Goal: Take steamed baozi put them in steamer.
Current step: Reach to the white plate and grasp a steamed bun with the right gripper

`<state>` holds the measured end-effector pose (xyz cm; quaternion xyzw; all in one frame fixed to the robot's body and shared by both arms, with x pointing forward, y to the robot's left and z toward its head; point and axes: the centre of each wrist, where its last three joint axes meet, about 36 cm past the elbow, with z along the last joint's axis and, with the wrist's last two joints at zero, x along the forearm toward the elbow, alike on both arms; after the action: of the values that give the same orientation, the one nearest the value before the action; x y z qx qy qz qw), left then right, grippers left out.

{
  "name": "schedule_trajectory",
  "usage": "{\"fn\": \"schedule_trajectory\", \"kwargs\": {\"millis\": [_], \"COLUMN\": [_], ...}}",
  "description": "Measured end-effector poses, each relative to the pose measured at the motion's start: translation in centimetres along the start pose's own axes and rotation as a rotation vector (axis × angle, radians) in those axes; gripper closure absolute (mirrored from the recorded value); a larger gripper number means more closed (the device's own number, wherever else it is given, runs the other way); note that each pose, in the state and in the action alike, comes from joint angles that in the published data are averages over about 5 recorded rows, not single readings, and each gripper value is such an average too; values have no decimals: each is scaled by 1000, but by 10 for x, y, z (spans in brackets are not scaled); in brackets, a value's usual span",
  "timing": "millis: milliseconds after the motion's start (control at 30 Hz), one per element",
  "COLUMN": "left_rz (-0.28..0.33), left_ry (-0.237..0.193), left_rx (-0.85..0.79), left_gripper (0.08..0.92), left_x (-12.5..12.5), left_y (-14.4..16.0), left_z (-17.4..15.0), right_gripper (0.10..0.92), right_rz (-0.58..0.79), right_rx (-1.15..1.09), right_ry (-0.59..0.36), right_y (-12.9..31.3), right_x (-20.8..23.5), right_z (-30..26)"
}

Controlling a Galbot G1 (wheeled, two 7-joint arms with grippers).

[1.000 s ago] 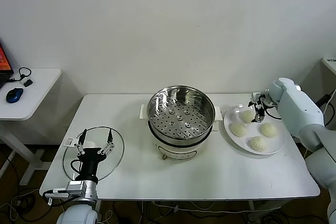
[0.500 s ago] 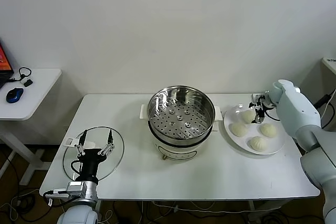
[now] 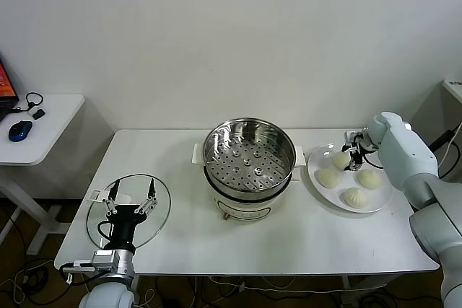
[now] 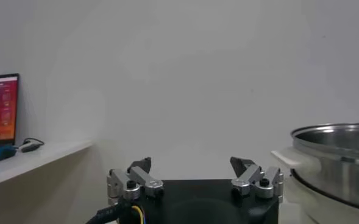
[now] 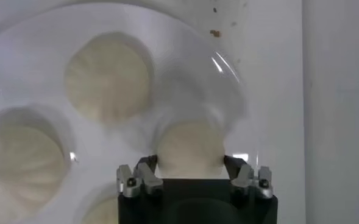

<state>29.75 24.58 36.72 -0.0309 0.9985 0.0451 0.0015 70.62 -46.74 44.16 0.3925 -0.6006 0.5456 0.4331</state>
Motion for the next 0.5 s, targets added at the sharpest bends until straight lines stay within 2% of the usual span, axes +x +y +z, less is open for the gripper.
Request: {"fn": "schedule_trajectory", "kwargs": {"millis": [500], "left_rz": [-4], "left_ry": [2], "left_rx": [1], "left_gripper": [177], "left_x": [0], "left_y": [0], "left_z": [2], "right_gripper": [365], "right_rz": [-8], "right_rx": [12], "right_ry": [-11], "right_y": [0], "right_x": [7], "right_z": [6]}}
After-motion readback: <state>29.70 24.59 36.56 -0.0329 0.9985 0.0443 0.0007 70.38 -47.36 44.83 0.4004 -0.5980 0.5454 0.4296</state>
